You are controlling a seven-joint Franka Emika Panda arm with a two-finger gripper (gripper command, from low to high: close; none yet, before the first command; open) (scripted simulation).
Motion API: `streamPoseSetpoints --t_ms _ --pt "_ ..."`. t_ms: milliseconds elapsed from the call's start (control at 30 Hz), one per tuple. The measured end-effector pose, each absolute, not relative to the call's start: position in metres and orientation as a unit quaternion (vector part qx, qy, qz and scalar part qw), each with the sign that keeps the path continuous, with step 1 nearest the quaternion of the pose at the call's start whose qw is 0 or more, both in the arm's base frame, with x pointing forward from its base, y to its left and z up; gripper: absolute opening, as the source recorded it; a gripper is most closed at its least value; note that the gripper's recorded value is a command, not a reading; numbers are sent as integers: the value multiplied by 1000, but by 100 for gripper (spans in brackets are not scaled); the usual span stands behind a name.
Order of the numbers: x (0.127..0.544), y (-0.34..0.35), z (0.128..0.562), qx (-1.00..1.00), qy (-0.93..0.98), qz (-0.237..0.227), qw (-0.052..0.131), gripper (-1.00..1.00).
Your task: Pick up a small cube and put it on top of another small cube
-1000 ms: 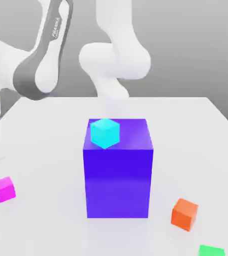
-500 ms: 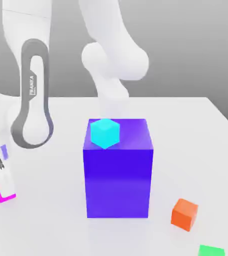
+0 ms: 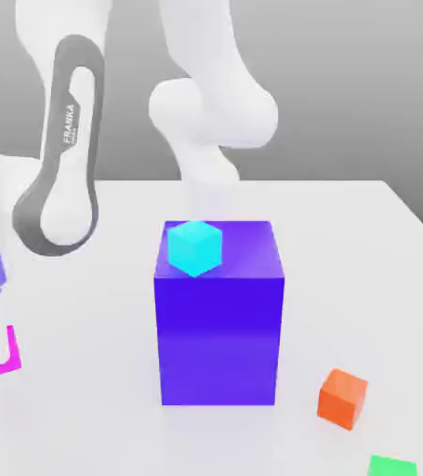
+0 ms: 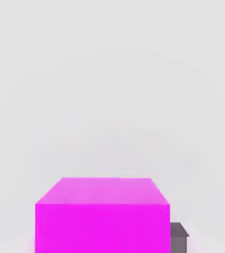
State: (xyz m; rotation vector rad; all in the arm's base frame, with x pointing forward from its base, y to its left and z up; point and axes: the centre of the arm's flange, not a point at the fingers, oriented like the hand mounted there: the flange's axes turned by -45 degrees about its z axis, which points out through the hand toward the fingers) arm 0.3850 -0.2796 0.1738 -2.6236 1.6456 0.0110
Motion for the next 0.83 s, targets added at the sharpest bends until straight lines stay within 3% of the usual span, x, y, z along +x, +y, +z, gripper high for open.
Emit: streamPoseSetpoints --t_ms 167,333,600,700,733,833 --pt "477 -178 177 -874 485 12 34 -100" --pt "532 -55 192 -912 408 16 36 -100" --pt "541 145 227 -975 224 6 15 -100" --pt "533 198 194 -987 160 1 3 -100" --pt "532 203 184 -988 154 0 2 100" --pt "532 203 184 -988 154 0 2 100"
